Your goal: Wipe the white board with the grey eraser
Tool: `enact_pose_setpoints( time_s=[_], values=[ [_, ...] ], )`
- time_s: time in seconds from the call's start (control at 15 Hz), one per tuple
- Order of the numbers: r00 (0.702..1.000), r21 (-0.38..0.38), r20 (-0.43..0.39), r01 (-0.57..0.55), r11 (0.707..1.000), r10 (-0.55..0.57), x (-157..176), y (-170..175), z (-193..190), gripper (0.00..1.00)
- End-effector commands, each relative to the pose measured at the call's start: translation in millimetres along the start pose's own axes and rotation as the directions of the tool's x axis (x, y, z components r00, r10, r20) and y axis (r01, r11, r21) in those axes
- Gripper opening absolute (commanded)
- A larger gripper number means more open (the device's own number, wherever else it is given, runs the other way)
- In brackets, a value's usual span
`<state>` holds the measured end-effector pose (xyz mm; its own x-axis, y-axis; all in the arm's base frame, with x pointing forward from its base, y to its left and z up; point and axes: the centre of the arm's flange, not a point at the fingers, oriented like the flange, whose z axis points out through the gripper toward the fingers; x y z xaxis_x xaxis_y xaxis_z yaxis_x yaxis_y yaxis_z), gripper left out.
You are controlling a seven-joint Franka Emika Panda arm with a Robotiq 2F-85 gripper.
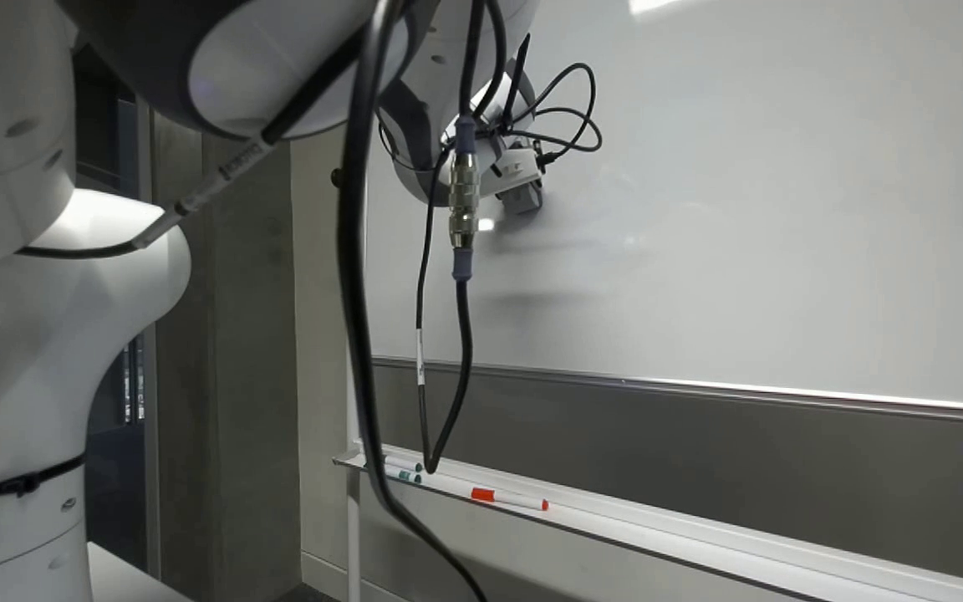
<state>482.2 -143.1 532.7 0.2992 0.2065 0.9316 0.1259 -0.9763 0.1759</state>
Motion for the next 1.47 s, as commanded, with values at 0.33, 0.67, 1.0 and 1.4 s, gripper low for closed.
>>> enact_pose_setpoints(
  time_s=[0.33, 0.67, 1.0, 1.4],
  values=[
    [0.997, -0.056, 0.006, -0.074, 0.996, 0.074, 67, 52, 10, 0.38],
    [0.991, -0.157, 0.030, -0.128, 0.979, 0.134, 100, 102, -15, 0.38],
    [0.985, -0.214, 0.133, -0.083, 0.973, 0.114, 101, 133, -19, 0.38],
    [0.961, -0.215, 0.264, -0.023, 0.976, 0.081, 49, 137, 1, 0.38]
  ],
)
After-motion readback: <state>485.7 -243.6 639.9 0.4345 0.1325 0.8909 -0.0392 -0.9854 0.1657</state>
